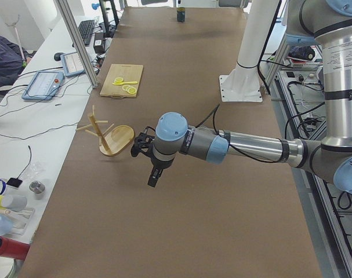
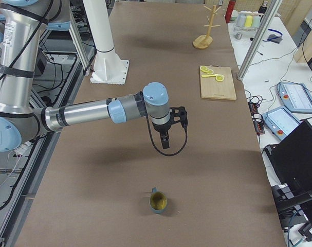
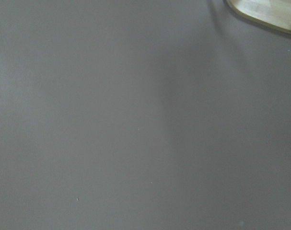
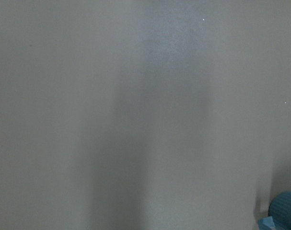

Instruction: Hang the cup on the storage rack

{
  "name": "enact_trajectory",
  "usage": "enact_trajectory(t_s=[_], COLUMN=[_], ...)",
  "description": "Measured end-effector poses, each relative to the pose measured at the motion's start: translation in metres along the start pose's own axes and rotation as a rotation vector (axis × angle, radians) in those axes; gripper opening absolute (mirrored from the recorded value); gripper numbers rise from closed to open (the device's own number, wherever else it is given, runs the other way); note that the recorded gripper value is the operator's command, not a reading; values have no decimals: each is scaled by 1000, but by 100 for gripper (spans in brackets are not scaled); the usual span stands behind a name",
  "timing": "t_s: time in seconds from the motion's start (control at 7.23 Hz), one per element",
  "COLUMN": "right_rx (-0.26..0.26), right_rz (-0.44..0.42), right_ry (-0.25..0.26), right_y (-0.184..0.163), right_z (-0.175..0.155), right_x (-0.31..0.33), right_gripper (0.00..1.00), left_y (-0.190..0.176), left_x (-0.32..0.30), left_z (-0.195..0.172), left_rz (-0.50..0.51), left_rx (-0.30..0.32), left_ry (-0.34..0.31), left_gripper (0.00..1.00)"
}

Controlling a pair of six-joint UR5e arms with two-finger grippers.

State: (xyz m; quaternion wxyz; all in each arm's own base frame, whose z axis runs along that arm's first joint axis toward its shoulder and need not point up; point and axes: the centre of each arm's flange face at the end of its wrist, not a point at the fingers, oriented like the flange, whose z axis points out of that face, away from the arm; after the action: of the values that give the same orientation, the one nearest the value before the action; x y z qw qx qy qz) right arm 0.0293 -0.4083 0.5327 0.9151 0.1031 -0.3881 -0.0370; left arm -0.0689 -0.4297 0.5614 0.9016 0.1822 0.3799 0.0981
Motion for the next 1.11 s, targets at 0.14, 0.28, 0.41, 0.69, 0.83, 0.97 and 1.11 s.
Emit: enact_trajectory(t_s=[0.14, 0.28, 0.41, 0.69, 0.83, 0.97, 1.11], right_rx=[2, 11, 33, 65, 72, 78, 86], right_rz=[2, 1, -5, 5, 15, 9, 2], right_ry=[2, 3, 4, 14, 22, 30, 38], right_y=[5, 17, 31, 57, 71, 87, 105], right_z=[1, 4, 9, 30, 47, 64, 78], right_x=[5, 13, 27, 71, 101, 135, 169], right_gripper=[100, 100, 100, 100, 100, 100, 100], left_y=[-4, -8, -10, 1, 10, 18, 28], left_x=[2, 1, -2, -8, -10, -12, -13], left_z=[-2, -2, 1, 7, 10, 13, 16], left_rz=[26, 54, 84, 120, 131, 142, 151], left_rx=[26, 51, 79, 111, 120, 132, 141], left_ry=[-2, -5, -8, -10, -9, -5, -1], left_gripper=[99, 99, 99, 99, 99, 99, 99])
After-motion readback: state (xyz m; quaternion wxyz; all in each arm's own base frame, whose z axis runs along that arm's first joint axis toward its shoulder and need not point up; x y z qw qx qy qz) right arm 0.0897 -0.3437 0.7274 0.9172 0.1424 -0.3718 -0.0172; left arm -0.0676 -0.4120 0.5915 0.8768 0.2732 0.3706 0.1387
